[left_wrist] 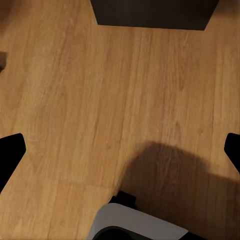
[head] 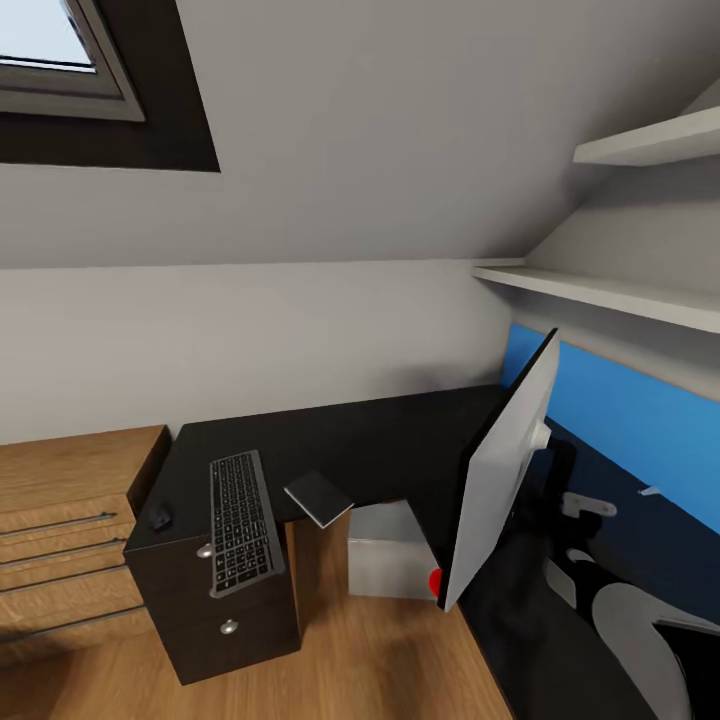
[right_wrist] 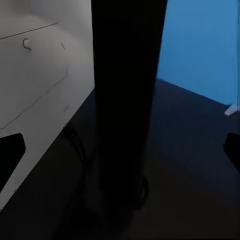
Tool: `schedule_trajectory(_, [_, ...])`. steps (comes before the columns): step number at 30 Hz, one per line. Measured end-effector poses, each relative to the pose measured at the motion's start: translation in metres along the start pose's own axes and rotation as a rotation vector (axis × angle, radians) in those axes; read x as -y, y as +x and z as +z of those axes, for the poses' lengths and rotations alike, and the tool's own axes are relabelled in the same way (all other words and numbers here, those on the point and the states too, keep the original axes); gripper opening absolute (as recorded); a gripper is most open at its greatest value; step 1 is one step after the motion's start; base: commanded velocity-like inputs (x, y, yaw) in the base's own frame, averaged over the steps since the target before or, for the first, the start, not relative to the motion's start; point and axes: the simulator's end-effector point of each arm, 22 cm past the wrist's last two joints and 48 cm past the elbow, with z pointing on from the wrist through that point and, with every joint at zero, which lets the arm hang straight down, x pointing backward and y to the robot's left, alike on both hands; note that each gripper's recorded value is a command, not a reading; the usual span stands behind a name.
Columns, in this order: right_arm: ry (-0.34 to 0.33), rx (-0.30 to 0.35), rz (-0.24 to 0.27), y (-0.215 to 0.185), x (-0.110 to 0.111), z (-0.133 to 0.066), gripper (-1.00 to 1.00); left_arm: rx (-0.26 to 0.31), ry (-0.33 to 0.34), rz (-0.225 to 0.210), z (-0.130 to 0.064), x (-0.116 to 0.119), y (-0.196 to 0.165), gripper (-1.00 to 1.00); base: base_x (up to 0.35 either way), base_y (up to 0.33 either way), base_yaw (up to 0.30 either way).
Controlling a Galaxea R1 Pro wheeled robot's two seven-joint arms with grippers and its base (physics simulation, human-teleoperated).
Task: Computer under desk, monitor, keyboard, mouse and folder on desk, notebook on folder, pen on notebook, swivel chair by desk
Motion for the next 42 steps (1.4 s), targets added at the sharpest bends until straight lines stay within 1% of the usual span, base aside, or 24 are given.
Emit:
schedule_trajectory(4, [0.024, -0.007, 0.025, 0.0012, 0.0084, 0.0009, 1.0, 0.0, 0.0, 0.0, -0.0001, -0.0001, 0.0002, 1.0, 0.01, 0.0, 0.0])
schedule_trajectory(14, [0.025, -0.008, 0.027, 0.0012, 0.0089, 0.0008, 1.0, 0.001, 0.001, 0.002, -0.0003, 0.0005, -0.0001, 1.0, 0.14, 0.0, 0.0])
schedule_trajectory(29, [0.027, -0.006, 0.027, 0.0006, 0.0097, 0.0013, 1.0, 0.0, 0.001, 0.002, -0.0001, 0.0002, 0.0003, 1.0, 0.014, -0.002, 0.0])
schedule_trajectory(42, [0.026, -0.006, 0.027, 0.0007, 0.0097, 0.0012, 1.0, -0.002, 0.0, 0.0, -0.0002, -0.0002, 0.0009, 1.0, 0.057, -0.054, 0.0])
